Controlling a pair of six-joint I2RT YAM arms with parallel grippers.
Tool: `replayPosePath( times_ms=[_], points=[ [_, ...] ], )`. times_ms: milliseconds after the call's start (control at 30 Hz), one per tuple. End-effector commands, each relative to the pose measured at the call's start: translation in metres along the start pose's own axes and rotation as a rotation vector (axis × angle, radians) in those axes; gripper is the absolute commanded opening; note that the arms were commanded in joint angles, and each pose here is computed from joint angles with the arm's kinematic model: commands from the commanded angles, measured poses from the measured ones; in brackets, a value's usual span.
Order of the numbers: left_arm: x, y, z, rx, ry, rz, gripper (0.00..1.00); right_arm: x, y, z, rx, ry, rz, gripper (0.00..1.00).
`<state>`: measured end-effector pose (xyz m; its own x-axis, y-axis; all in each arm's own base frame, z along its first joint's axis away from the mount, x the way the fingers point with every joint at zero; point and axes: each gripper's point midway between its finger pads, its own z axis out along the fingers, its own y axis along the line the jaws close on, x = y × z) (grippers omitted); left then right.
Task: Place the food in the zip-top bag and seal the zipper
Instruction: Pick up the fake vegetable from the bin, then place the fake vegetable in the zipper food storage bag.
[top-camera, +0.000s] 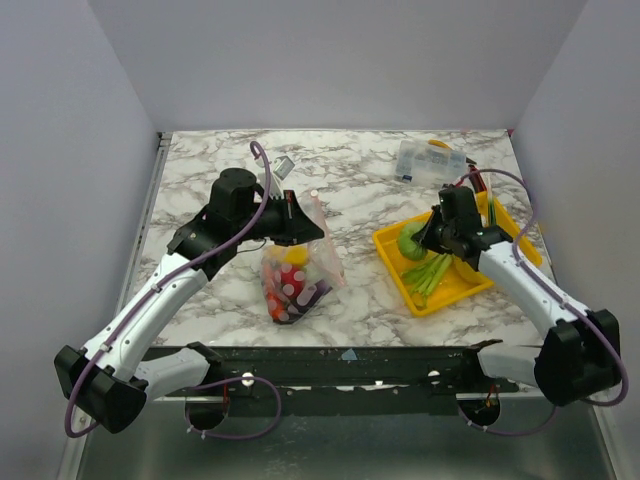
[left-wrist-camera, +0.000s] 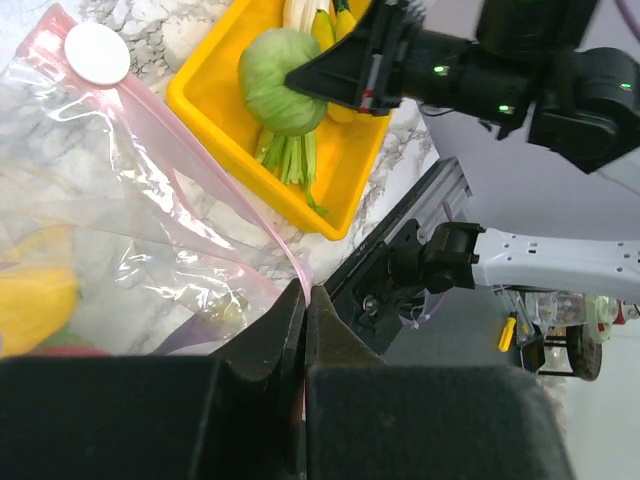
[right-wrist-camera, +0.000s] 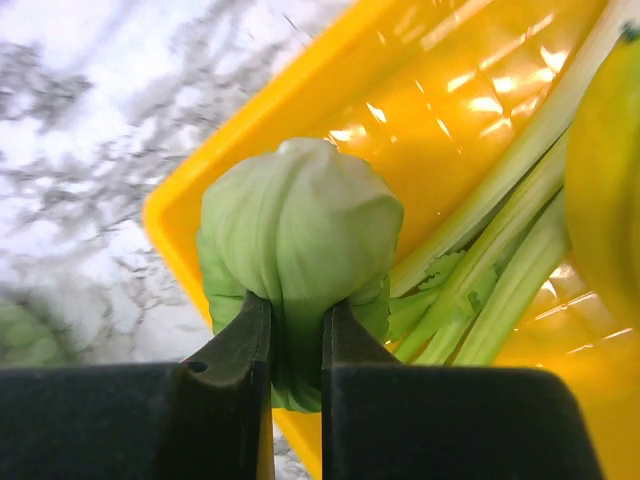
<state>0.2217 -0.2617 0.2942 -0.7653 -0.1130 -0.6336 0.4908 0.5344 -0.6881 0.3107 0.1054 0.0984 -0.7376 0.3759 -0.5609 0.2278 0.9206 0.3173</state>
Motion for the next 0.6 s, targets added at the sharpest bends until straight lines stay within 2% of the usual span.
replayPosePath(
  times_ms=[0,133,333,433,567],
  points=[
    [-0.008,-0.019,-0.007,0.055,-0.010,0.041,0.00,-0.053,0.029,-0.063,-0.104,-0.168,-0.089,0.00],
    [-0.009,-0.018,-0.009,0.044,-0.013,0.046,0.00,-0.066,0.090,-0.115,-0.373,-0.186,-0.131,0.00],
    [-0.009,-0.017,-0.012,0.035,-0.026,0.057,0.00,-0.050,0.168,-0.180,-0.785,-0.149,-0.123,0.00],
    [-0.009,-0.018,-0.015,0.036,-0.037,0.066,0.00,-0.042,0.186,-0.202,-0.921,-0.134,-0.102,0.00],
    [-0.008,-0.021,-0.018,0.046,-0.046,0.077,0.00,-0.033,0.202,-0.209,-1.015,-0.090,-0.056,0.00]
  ],
)
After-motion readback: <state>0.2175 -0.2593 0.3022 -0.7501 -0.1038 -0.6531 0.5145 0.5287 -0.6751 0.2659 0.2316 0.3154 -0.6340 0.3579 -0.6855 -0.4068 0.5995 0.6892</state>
